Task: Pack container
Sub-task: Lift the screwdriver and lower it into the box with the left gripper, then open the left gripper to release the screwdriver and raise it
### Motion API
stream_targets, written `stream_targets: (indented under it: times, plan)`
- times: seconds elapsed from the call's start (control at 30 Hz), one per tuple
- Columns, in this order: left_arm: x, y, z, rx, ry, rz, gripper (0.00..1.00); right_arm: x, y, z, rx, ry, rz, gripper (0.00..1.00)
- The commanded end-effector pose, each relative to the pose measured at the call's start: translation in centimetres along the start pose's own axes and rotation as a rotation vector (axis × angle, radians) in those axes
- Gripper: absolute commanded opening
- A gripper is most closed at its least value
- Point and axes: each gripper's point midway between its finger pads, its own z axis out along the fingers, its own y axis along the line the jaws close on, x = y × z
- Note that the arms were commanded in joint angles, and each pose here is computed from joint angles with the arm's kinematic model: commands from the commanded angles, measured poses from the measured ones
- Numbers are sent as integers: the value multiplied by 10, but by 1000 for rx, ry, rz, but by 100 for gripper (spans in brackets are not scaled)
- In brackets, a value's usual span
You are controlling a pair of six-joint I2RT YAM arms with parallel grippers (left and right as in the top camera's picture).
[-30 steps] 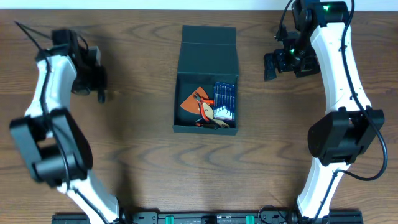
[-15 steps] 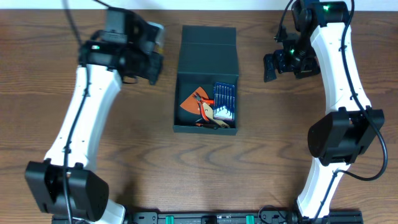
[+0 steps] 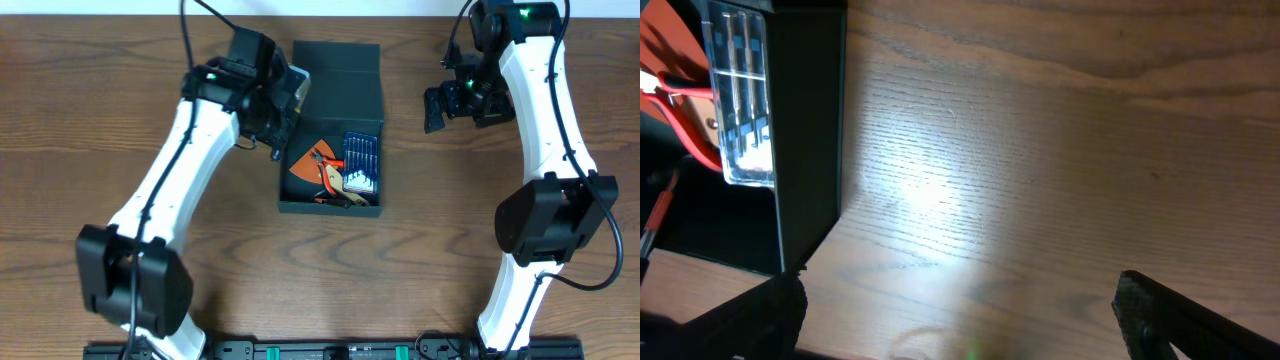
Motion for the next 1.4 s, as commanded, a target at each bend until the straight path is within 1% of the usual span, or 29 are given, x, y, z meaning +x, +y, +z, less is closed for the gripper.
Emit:
stream_targets:
  times: [0.0,0.17,0.3,0.47,0.97,1.0,1.07,1.13,1.17,1.2,1.3,1.37]
  plan:
    - [12,-10,23,28,73,26,14,2,6,-3,-11,-3,-4,99]
    - [23,-26,41,51,143,53,14,2,6,-3,-11,-2,-4,99]
    - [25,-35,45,59,159,72,14,2,6,-3,-11,-2,-4,99]
    - [30,-36,47,64,178,84,14,2,6,-3,-11,-3,-4,99]
    - [44,-31,71,72,252,68,15,2,6,-3,-11,-2,-4,99]
    - [44,-30,72,72,254,67,17,2,6,-3,-11,-2,-4,99]
    - [43,-30,73,71,251,68,34,2,6,-3,-11,-2,-4,99]
    - [42,-29,73,68,245,70,47,2,6,-3,-11,-2,-4,99]
    - [41,-29,73,67,242,71,56,2,6,-3,-11,-2,-4,99]
    - [41,-29,73,66,239,72,62,2,6,-3,-11,-2,-4,99]
    - [37,-25,74,42,228,78,69,2,6,-3,-12,-2,-4,99]
    - [34,-19,72,7,222,85,71,2,10,-4,-31,-7,-5,99]
